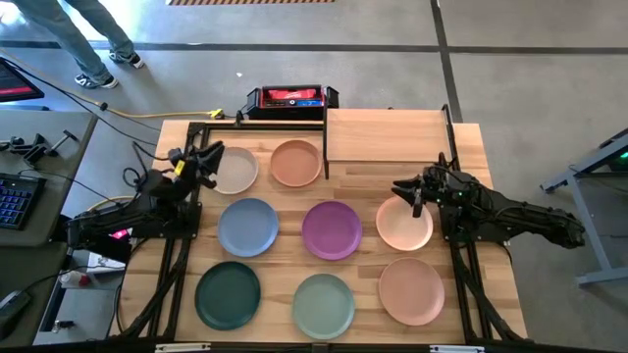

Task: Place and stack plates onto a shelf
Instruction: Put the light orange plate on the shelf

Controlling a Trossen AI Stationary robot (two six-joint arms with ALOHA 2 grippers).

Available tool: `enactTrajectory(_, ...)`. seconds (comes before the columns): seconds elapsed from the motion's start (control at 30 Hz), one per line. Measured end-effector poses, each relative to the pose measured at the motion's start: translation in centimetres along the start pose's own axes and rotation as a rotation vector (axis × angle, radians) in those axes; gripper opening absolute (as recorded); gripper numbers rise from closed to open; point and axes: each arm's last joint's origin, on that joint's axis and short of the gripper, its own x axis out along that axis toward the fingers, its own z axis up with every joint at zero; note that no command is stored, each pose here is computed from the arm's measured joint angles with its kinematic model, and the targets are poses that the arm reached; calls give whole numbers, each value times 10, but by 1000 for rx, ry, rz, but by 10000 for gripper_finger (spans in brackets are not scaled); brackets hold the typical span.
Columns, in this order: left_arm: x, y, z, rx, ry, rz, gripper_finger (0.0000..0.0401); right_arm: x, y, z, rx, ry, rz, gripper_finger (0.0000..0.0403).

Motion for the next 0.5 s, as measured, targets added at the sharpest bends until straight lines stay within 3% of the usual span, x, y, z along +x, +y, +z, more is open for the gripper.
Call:
enactTrajectory(0.27, -1, -2, 13, -58, -142, 32, 117, -3, 10, 21, 26, -230, 81, 128)
enactTrajectory(0.5, -6, -8, 33, 0, -346, -20, 117, -12, 20, 42, 0, -470, 198, 128)
